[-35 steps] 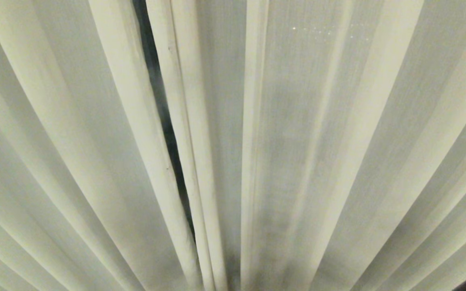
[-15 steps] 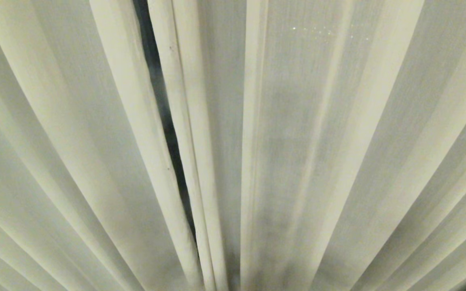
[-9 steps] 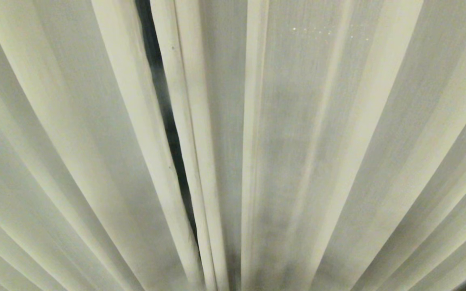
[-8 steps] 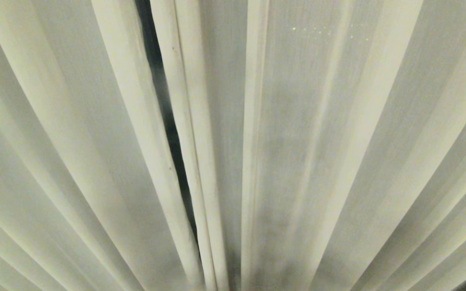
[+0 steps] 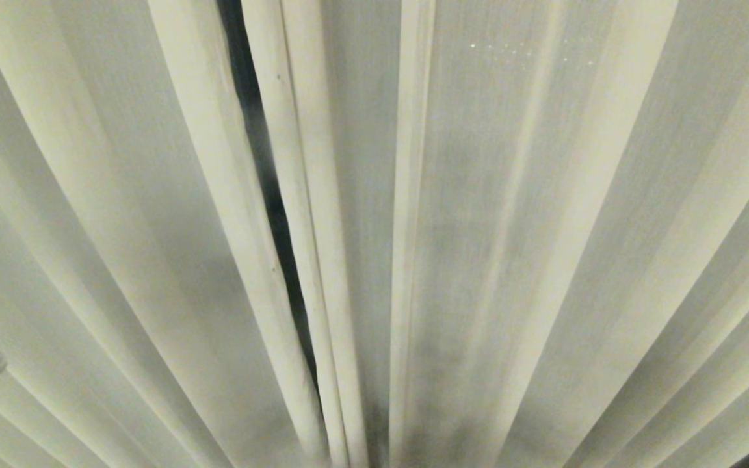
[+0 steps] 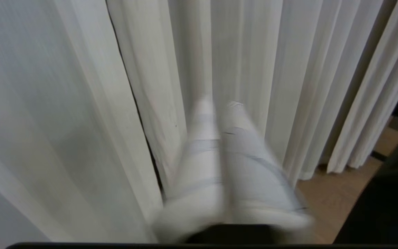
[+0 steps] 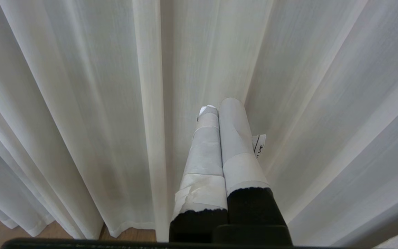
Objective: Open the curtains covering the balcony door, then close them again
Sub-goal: Pull the inner curtains open on both sides
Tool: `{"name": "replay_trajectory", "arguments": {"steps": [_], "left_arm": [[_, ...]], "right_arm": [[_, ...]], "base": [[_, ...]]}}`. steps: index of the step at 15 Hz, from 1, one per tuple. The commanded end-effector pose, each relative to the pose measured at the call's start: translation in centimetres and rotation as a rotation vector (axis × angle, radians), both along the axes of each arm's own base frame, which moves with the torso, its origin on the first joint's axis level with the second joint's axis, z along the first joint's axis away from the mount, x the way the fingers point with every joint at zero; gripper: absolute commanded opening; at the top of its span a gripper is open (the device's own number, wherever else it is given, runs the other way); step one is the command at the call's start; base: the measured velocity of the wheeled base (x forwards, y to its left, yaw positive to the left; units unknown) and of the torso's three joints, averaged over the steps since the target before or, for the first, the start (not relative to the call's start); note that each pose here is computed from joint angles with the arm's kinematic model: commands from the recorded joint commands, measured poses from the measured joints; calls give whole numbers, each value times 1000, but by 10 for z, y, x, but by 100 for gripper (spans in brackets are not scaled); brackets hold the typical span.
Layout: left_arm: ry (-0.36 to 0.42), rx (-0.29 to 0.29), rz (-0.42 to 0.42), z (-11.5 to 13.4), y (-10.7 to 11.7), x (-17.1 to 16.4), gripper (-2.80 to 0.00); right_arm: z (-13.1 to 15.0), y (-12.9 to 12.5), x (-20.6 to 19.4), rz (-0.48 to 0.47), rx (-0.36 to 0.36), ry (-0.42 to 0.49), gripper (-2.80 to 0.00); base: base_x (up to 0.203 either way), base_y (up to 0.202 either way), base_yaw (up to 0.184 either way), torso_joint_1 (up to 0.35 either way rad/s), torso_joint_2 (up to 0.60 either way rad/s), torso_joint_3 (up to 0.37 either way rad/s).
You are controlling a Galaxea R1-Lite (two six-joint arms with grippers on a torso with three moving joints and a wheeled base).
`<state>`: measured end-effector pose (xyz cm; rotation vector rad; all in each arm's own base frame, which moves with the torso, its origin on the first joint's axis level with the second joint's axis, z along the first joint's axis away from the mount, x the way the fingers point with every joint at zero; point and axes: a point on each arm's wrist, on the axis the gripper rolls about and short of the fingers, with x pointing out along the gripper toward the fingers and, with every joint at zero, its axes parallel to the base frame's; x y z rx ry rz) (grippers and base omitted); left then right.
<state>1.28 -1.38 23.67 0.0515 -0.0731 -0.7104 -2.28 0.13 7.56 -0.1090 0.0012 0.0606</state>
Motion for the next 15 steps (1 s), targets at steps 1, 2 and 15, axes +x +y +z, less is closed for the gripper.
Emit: {"name": "replay_trajectory", "arguments": {"steps": [1,2,15], "left_arm": [[63,12,-4,6,-4,19,0],[64,12,2,8,-4,21,0],[246,92,230,41,-16,140,0]], "right_arm": [[0,0,0,1,-1,0,-280],[0,0,0,1,-1,0,-280],[0,0,0,1,-1,0,-280]], "base": [[0,0,0,0,0,0],[0,0,0,0,0,0],[0,0,0,0,0,0]]}}
